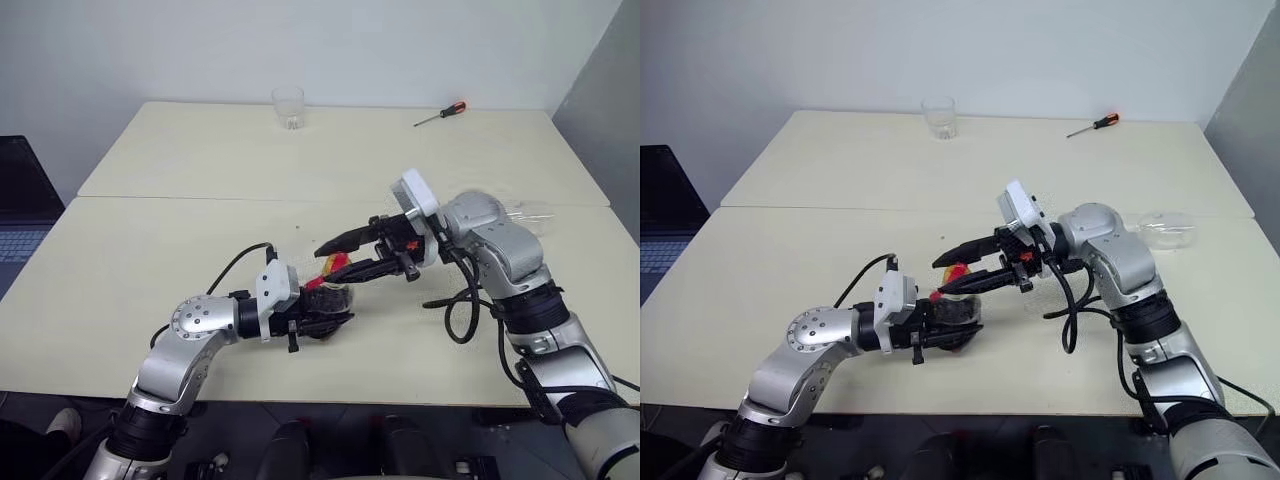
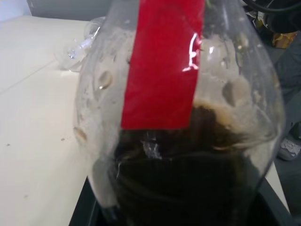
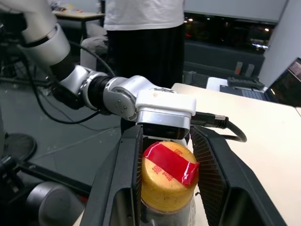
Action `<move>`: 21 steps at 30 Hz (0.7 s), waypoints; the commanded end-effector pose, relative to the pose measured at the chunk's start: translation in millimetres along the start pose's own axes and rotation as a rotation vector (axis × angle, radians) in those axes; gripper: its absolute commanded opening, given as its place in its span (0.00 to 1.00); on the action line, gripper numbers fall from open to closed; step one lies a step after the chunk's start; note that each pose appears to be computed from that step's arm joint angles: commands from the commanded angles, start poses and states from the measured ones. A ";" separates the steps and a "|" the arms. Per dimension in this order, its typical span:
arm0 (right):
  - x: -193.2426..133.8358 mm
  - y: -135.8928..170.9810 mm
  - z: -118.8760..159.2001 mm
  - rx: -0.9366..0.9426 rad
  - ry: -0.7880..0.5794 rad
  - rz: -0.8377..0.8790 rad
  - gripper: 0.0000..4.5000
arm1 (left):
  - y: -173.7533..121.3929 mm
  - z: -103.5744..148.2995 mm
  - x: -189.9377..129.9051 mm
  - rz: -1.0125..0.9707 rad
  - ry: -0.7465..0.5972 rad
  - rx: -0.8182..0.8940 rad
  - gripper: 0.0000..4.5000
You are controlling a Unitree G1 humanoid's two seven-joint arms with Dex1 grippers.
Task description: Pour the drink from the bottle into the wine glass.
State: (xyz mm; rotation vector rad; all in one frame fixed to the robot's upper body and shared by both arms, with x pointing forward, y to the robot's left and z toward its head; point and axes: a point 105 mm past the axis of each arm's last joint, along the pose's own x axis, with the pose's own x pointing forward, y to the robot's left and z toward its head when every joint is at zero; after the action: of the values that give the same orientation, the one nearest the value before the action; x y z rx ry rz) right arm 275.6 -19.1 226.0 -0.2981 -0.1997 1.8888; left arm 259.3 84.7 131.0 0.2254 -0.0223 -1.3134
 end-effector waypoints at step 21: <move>-41.1 -11.9 30.1 0.183 -0.077 -0.422 1.00 | 46.2 29.7 3.0 0.224 -0.146 0.053 0.40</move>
State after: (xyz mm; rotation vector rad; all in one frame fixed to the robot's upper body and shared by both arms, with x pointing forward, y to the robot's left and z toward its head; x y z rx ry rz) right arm 296.2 -52.6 244.4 -0.0869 -0.0637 1.5278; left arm 293.4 87.5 154.2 0.1737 -0.1443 -1.1548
